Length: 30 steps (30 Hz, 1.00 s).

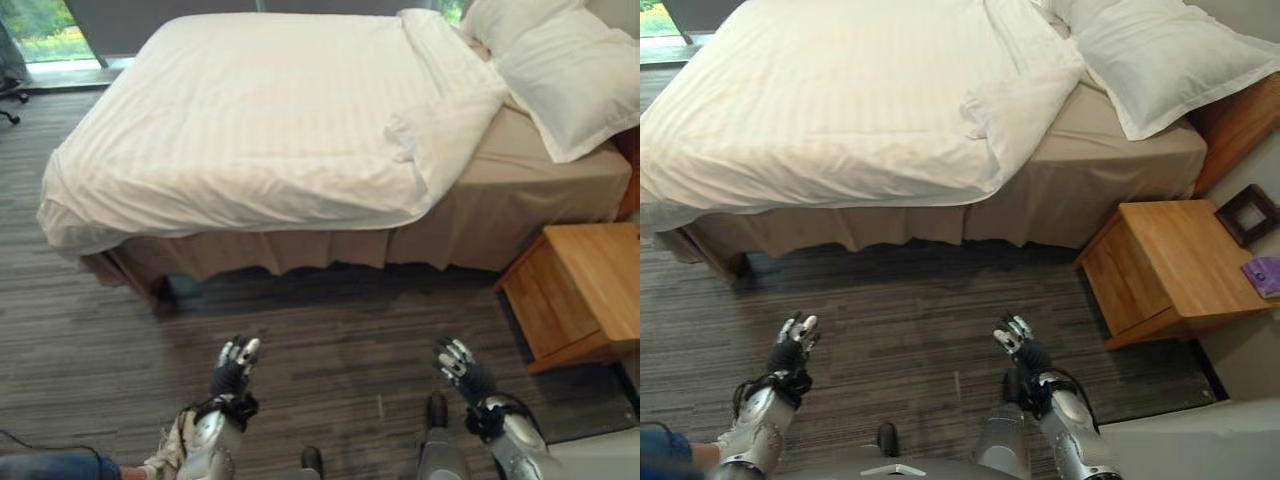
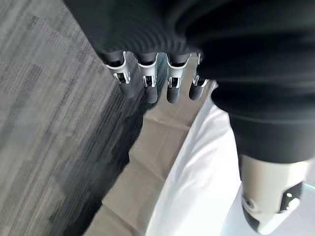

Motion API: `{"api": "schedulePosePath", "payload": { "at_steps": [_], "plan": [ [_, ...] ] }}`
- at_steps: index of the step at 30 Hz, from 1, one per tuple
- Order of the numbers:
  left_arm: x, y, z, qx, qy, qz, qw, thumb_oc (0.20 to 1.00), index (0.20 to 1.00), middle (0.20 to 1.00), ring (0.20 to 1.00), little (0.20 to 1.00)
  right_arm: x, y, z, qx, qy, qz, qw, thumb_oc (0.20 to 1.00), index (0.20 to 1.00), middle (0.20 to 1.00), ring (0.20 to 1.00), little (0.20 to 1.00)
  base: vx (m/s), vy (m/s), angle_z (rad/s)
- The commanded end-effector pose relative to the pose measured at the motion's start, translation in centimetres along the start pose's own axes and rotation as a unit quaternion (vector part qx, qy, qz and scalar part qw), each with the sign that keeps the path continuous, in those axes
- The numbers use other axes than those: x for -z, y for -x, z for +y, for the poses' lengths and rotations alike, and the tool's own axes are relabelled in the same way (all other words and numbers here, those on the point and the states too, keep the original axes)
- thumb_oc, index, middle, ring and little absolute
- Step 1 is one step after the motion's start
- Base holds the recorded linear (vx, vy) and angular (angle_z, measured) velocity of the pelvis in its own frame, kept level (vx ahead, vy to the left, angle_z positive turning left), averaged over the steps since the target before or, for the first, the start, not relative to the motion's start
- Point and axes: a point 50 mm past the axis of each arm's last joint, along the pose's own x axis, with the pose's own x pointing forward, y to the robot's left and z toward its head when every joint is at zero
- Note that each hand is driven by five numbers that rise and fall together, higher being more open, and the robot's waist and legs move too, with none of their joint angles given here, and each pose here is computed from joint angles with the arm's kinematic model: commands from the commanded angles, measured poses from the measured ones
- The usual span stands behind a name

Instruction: Making the bed.

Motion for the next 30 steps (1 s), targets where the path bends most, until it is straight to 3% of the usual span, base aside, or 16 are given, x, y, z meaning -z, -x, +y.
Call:
{"api": "schedulePosePath", "payload": {
  "at_steps": [1,5,9,23,25,26,30],
  "plan": [
    [-2.4,-0.8,-3.9,0.073,0.002,-0.069,0.995,1.0,1.0,1.0,1.0,1.0,-3.3,-0.4,-0.6,-0.001,0.041,-0.06,0.997,1.0,1.0,1.0,1.0,1.0,0.27,-0.275,1.01],
    [-1.5,-0.8,-6.8,0.11,0.066,-0.053,0.99,1.0,1.0,1.0,1.0,1.0,-4.2,0.0,-2.3,0.037,0.035,-0.074,0.996,1.0,1.0,1.0,1.0,1.0,0.52,-0.822,0.27],
    [-0.6,-0.4,-6.6,0.103,0.094,-0.042,0.989,1.0,1.0,1.0,1.0,1.0,-4.5,0.5,-3.4,0.055,0.047,-0.075,0.995,1.0,1.0,1.0,1.0,1.0,0.36,-0.335,-0.21],
    [-0.1,0.4,-1.9,0.021,0.046,-0.039,0.998,1.0,1.0,1.0,1.0,1.0,-3.1,0.5,-2.5,0.045,0.038,-0.062,0.996,1.0,1.0,1.0,1.0,1.0,0.34,0.058,-0.11],
    [-1.0,0.1,-1.7,0.012,0.042,-0.056,0.997,1.0,1.0,1.0,1.0,1.0,-3.7,-0.2,-1.6,0.043,0.018,-0.084,0.995,1.0,1.0,1.0,1.0,1.0,0.21,0.204,-0.66],
    [-3.0,-0.7,-1.9,0.017,-0.014,-0.085,0.996,1.0,1.0,1.0,1.0,1.0,-4.4,-0.9,-0.4,0.018,0.012,-0.101,0.995,1.0,1.0,1.0,1.0,1.0,0.23,0.234,-0.92],
    [-5.2,-1.1,-2.8,0.045,-0.007,-0.127,0.991,1.0,1.0,1.0,1.0,1.0,-4.0,-0.6,-0.6,0.015,0.029,-0.086,0.996,1.0,1.0,1.0,1.0,1.0,0.22,0.115,0.07]
  ]
}}
